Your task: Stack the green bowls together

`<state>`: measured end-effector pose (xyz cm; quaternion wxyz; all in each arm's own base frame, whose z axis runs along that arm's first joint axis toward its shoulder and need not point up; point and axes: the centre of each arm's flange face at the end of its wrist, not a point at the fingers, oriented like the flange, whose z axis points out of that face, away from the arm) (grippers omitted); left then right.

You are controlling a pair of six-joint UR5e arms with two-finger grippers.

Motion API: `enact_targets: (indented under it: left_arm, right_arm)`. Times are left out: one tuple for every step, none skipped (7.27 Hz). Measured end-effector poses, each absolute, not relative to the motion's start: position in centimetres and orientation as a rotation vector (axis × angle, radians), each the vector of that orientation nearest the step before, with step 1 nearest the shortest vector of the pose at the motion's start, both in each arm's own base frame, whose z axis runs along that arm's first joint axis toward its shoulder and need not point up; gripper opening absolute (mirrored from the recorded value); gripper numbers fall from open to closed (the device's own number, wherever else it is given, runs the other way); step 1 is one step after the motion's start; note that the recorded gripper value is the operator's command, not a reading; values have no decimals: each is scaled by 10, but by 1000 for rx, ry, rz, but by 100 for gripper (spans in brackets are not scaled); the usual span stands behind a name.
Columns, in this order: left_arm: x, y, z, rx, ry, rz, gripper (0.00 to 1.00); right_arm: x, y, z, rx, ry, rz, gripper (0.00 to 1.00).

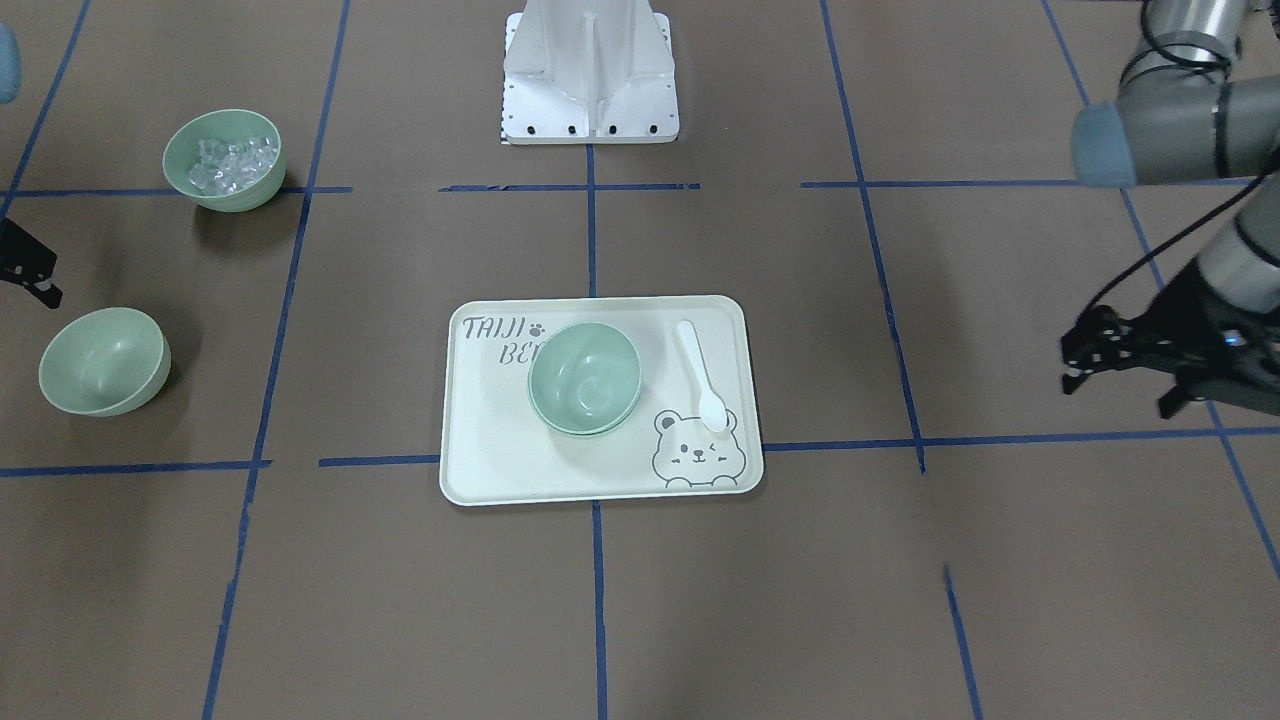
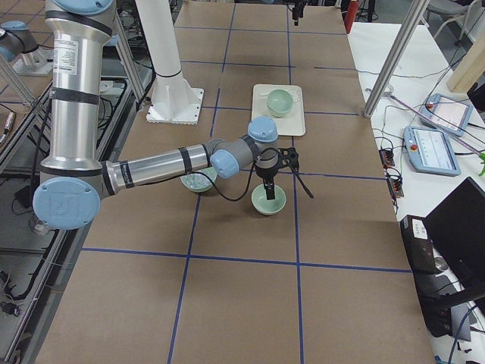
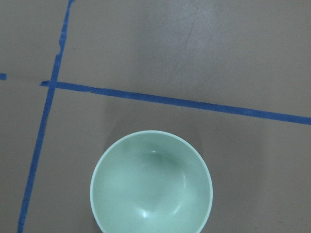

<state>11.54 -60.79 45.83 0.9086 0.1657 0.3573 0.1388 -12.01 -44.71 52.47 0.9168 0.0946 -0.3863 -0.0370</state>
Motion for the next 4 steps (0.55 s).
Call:
enact_targets:
  left_arm:
    - [51,-603,508,356,685,327,100]
    - [-3,-593,547,364,646,353,100]
    - [-38,-580,572,366,626,360,100]
    - [-53,-573,583,366,618,360,100]
  right_arm:
    - [-123,-441,541,198,-769,-76,87]
    - [-130,-445,558,202,-734,-80,81]
    - [-140,-457,574,204,-712,-85,78]
    - [-150,-473,591,204,-702,-87,77]
